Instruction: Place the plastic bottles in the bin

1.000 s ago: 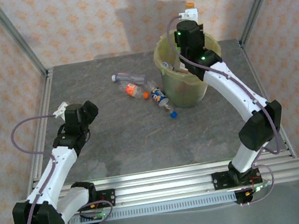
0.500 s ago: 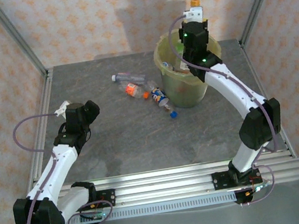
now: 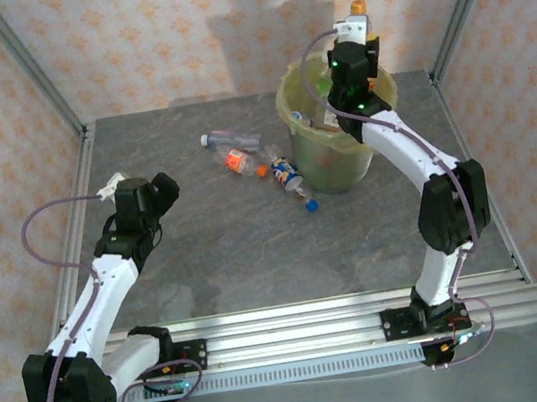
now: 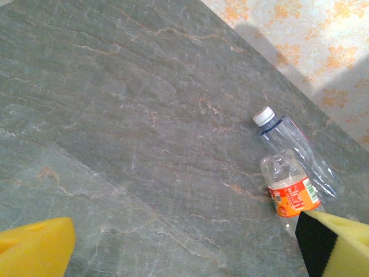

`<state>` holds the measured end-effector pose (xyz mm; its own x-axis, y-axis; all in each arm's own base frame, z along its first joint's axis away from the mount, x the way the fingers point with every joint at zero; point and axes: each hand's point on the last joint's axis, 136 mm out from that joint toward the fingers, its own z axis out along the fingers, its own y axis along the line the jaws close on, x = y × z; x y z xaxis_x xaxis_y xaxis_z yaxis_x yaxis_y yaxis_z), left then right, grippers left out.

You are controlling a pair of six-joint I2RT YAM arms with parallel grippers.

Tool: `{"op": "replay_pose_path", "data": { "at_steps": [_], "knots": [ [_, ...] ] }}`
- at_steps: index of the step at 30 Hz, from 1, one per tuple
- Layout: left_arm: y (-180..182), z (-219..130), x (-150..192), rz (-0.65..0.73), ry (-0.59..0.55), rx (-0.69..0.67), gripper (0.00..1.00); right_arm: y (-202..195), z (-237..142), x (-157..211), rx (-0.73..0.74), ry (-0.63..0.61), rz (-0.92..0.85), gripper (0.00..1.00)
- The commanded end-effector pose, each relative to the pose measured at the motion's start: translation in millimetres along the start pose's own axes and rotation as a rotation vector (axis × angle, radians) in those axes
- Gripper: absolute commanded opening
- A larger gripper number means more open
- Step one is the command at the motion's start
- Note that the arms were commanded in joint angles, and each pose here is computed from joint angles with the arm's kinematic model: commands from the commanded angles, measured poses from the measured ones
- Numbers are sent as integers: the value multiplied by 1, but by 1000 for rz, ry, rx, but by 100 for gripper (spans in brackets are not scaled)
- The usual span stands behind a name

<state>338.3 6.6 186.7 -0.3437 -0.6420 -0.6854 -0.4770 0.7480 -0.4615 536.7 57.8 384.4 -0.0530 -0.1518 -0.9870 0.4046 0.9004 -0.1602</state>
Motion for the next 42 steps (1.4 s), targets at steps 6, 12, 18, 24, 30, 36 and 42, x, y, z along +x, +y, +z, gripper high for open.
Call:
{"op": "replay_pose_path", "data": {
  "at_steps": [6,12,18,24,30,36,42],
  "knots": [
    [-20,-10,-19,35,-39,49,100,-5,0,55,16,92,-18,24],
    [-35,-20,-31,77,-51,91,100,-3,-3,79,1,135,-50,27],
    [-53,-28,-39,93,-54,165,100,1,-4,103,-21,178,-96,27],
    [-60,-24,-36,106,-28,184,100,7,-6,123,-51,239,-135,34],
    [-61,-20,-32,113,-10,185,100,7,-8,115,-70,257,-123,44],
    [-65,-16,-30,123,7,190,100,0,-14,72,-94,239,-56,56],
    [-67,-15,-27,127,13,189,100,-4,-27,39,-154,214,18,57]
  ]
}}
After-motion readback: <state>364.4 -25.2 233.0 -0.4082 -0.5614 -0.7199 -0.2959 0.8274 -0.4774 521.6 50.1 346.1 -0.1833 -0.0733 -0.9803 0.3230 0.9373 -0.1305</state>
